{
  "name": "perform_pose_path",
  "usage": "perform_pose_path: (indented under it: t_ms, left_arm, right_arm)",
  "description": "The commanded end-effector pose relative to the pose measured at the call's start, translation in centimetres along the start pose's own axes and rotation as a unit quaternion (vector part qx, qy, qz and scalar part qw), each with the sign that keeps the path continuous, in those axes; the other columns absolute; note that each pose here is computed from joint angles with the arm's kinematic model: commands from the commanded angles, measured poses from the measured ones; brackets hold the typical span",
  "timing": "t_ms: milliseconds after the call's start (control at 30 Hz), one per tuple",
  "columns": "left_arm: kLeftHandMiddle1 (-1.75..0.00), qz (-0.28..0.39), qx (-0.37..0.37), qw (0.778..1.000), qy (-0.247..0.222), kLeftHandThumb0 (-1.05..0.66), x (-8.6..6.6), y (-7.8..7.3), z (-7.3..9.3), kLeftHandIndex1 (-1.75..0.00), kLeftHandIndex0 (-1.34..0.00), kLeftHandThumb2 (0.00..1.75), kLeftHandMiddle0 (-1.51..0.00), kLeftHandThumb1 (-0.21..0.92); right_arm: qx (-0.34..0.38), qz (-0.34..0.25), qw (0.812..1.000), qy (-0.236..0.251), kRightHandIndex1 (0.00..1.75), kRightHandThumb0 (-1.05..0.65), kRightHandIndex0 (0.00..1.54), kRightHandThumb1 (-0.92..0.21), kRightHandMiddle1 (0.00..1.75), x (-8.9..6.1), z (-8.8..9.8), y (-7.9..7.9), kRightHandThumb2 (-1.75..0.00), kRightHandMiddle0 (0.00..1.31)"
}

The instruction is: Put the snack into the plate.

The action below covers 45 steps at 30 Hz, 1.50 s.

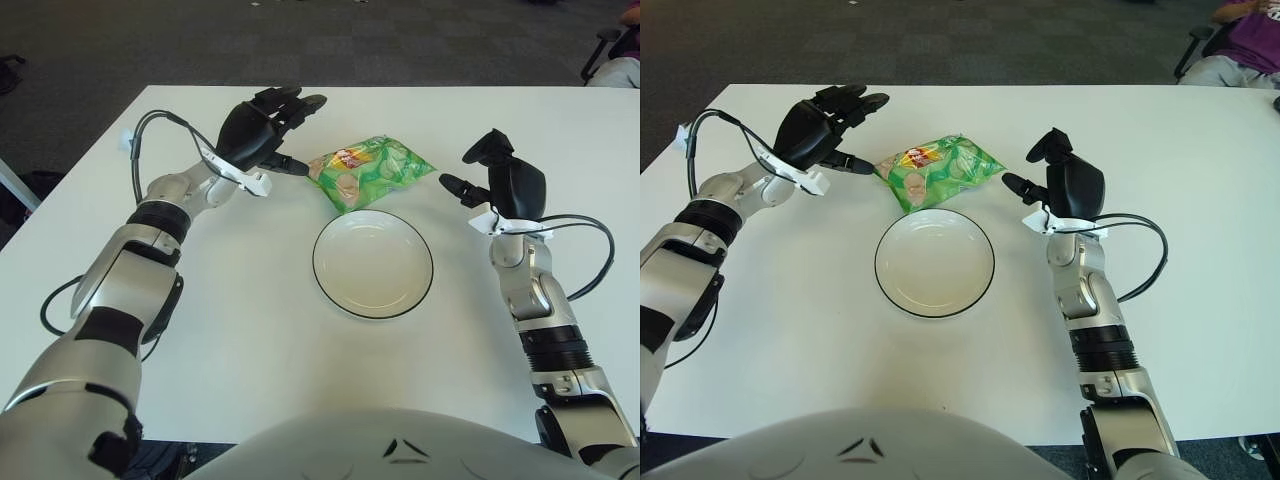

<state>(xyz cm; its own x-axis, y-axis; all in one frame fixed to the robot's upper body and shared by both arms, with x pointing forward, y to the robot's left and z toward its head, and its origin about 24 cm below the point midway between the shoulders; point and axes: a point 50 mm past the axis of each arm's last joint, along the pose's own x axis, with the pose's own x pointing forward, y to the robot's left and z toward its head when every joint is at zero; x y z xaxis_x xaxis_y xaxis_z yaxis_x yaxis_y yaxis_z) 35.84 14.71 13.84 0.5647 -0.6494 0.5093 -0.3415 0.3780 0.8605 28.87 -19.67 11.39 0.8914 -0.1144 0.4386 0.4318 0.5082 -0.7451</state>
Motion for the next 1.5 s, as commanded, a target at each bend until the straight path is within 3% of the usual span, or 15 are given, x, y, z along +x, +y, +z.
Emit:
perform_pose_path:
  t_ms: [0,167,433,967,1233,1467]
  left_arm:
    - [0.00,-0.015,0.038,0.999,-0.012,-0.59,0.4,0.8,-0.7,-0.09,-0.30,0.00,-0.41,0.83]
    - [0.00,-0.044,0.048,0.998,-0.022,-0.67,0.5,0.5,-0.7,-0.03,-0.20,0.00,-0.26,0.81]
    - [0.00,-0.126,0.048,0.990,-0.049,-0.73,0.3,-0.3,-0.5,-0.01,-0.17,0.00,-0.14,0.81]
    - [0.00,-0.249,0.035,0.966,-0.060,-0.83,-1.0,-2.4,-0.1,-0.01,-0.18,0.00,-0.13,0.84]
    - [0.00,-0.268,0.018,0.962,-0.055,-0.84,-1.3,-3.3,0.4,-0.01,-0.18,0.00,-0.11,0.82]
    - [0.00,-0.270,0.015,0.962,-0.040,-0.87,-2.1,-5.4,1.3,-0.01,-0.18,0.00,-0.10,0.82]
  right_arm:
    - [-0.006,-0.006,1.000,-0.006,0.35,-0.35,0.71,-0.92,1.59,0.3,0.3,-0.2,-0.38,0.34]
    - [-0.005,-0.006,1.000,-0.007,0.35,-0.35,0.71,-0.92,1.59,0.3,0.5,-0.1,-0.38,0.34]
    - [-0.005,-0.006,1.000,-0.007,0.35,-0.35,0.71,-0.92,1.59,0.3,0.6,-0.1,-0.38,0.34]
    - [-0.005,-0.007,1.000,-0.007,0.35,-0.35,0.71,-0.92,1.59,0.4,0.8,-0.1,-0.38,0.34]
    - [-0.006,-0.006,1.000,-0.006,0.35,-0.35,0.71,-0.92,1.59,0.5,0.7,0.0,-0.38,0.34]
    - [-0.006,-0.006,1.000,-0.006,0.35,-0.35,0.71,-0.92,1.59,0.6,0.7,0.1,-0.38,0.34]
